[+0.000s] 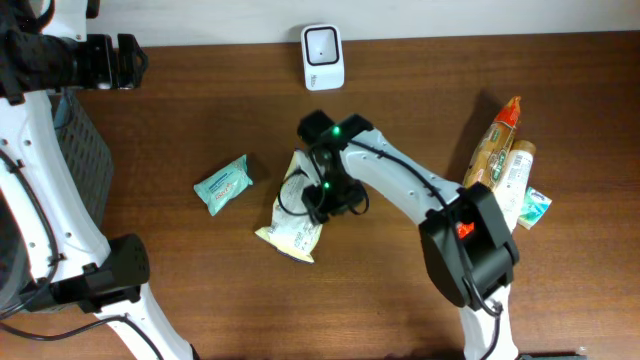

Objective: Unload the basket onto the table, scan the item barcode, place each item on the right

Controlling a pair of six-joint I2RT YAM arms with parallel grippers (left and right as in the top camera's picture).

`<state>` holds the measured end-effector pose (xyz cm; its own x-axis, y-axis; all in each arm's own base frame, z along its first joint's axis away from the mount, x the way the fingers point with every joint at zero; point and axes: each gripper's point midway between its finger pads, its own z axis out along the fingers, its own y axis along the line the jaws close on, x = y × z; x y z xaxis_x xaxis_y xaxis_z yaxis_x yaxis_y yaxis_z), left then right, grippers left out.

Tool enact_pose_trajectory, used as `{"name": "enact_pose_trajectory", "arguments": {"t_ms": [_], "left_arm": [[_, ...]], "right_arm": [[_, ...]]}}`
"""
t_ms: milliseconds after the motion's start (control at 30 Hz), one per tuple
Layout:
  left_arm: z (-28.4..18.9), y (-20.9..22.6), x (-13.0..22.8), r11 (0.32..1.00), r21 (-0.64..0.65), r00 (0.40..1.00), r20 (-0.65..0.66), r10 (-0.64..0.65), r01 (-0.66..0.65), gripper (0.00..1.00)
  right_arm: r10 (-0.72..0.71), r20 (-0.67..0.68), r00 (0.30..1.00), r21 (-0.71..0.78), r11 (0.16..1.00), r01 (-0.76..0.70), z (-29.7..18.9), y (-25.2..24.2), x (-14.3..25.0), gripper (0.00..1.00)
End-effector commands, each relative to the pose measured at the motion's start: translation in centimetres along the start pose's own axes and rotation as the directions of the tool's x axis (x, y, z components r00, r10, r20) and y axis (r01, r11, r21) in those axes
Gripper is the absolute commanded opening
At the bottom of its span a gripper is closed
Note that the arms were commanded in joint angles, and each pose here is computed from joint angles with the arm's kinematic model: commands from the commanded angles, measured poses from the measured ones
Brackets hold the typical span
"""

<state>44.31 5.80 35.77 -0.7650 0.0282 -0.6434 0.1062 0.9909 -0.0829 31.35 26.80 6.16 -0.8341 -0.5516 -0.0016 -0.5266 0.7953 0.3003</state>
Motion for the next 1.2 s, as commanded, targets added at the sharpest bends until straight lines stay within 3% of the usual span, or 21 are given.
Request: {"name": "enact_pose_trajectory", "arguments": {"t_ms": [0,100,200,400,600,733,833,900,1000,1167], "left_arm": [[-0.5,-0.2,-0.2,1.0,0.004,1.0,0.014,0.008,-0.008,0.99],[-0.5,-0.2,-0.2,1.0,0.004,1.0,0.014,0.008,-0.008,0.99],[-0.5,-0.2,-0.2,1.0,0.004,1.0,0.014,0.008,-0.008,0.99],[-0.5,-0.2,-0.2,1.0,0.004,1.0,0.014,0.008,-0.008,0.99],[-0.5,-0.2,-0.2,1.0,0.004,1.0,0.014,0.008,-0.008,0.99],[-0.5,-0.2,-0.2,1.0,0.004,1.0,0.014,0.008,-0.008,0.99],[-0.5,-0.2,-0.2,1.0,0.004,1.0,0.014,0.008,-0.008,0.99],[-0.5,-0.2,-0.2,1.0,0.004,1.0,0.014,0.008,-0.008,0.99],[-0.5,-0.2,-0.2,1.0,0.004,1.0,0.014,0.008,-0.008,0.99],[-0.5,-0.2,-0.2,1.0,0.004,1.0,0.014,0.008,-0.008,0.99]], "right_arm": [[-0.058,0.228,0.972,0.004,0.998,0.058,-7.2,-2.4,-3.8,0.62],[-0.062,0.386,0.921,0.043,0.998,0.049,-8.7,-6.6,-7.6,0.64],[-0.111,0.426,0.898,0.018,0.993,0.115,-6.7,-7.3,-9.9,0.66],[-0.098,0.29,0.952,-0.14,0.98,0.143,-2.9,-5.8,-7.2,0.72],[0.0,0.068,0.998,-0.178,0.984,0.012,-2.7,-7.2,-1.4,0.68],[-0.001,0.108,0.994,-0.075,0.997,0.009,-4.7,-9.6,-2.3,0.69],[-0.139,0.277,0.951,0.02,0.99,0.139,-6.4,-11.5,-6.3,0.83],[-0.231,0.359,0.904,0.035,0.972,0.234,-6.3,-10.9,-8.4,0.99],[-0.318,0.385,0.867,-0.027,0.934,0.355,-4.5,-8.3,-9.3,0.99],[-0.315,0.307,0.898,-0.186,0.906,0.381,0.3,-4.8,-8.2,0.99]]}}
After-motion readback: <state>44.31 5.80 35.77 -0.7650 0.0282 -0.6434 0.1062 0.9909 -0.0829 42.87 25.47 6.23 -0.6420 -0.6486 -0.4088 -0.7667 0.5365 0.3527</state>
